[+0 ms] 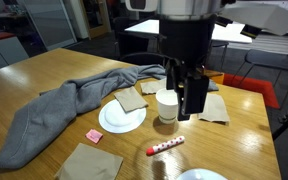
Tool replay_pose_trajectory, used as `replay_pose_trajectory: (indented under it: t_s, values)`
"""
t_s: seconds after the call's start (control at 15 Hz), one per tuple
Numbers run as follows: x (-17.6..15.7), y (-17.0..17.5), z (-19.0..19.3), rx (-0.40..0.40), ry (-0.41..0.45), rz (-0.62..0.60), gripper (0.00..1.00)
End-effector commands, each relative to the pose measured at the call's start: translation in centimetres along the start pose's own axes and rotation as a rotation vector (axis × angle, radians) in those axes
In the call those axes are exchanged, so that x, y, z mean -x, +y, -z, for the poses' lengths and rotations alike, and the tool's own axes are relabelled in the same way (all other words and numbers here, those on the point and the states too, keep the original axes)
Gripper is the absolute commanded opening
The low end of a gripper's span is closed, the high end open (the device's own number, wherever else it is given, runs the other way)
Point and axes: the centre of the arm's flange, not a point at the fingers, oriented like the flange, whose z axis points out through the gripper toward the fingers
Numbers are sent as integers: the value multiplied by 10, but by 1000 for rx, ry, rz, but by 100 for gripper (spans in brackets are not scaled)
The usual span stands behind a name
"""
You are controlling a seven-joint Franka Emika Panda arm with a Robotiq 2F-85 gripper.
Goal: Put the marker inside the cup
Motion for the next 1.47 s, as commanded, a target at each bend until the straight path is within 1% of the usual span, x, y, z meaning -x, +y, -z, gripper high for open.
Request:
replay_pose_trajectory:
  t_s: [0.0, 0.33, 0.4, 0.6, 0.73, 1.0, 1.13, 1.4]
  values:
    - [0, 0, -2, -2, -4, 0, 100]
    - [0, 1, -2, 4, -1, -6, 100]
    - [0, 1, -7, 14, 3, 25, 100]
    - [0, 4, -26, 58, -16, 54, 100]
    - [2, 7, -42, 70, -4, 88, 100]
    - [1, 8, -70, 59, 46, 109, 100]
    - [0, 6, -85, 40, 65, 120, 100]
    - [-1, 3, -110, 24, 66, 132, 100]
